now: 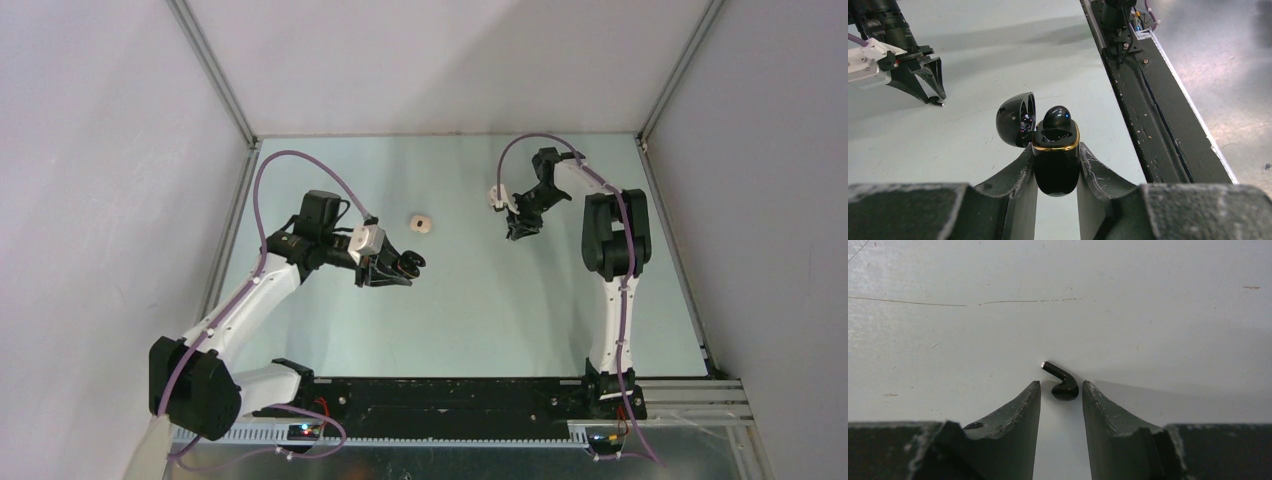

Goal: Insert the wireless bluetooth earbuds into the charging case
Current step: Pick up the earbud from the center of the board.

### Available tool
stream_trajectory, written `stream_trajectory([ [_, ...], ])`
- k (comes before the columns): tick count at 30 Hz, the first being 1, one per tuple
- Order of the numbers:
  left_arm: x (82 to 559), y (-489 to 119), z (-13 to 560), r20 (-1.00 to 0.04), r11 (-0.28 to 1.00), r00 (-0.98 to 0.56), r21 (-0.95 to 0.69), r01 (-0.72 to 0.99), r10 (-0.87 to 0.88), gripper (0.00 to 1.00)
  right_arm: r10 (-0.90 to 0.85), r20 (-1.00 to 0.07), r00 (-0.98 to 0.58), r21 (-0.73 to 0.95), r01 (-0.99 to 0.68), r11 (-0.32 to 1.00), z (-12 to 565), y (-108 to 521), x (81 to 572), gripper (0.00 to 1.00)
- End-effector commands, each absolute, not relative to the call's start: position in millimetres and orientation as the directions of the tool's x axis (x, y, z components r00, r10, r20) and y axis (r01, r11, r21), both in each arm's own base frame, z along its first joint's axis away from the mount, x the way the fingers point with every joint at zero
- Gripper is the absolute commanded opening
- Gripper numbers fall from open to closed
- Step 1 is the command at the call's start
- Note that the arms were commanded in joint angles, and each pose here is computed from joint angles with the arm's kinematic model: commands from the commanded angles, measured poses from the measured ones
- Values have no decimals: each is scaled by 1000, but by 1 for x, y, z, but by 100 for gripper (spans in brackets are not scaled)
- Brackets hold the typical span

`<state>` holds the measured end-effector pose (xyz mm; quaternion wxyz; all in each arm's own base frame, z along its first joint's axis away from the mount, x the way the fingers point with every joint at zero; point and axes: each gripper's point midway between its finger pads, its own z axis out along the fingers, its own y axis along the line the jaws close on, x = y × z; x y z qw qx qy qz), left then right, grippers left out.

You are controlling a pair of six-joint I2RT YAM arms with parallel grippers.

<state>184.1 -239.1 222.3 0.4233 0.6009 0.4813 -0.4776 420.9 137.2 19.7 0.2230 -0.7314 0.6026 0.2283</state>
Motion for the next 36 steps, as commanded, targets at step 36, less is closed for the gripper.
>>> stream_trajectory([
  [36,180,-243,243,-980,-221,154,123,967,129,8,-767,-620,168,-3,-977,-212,28,141,416,25],
])
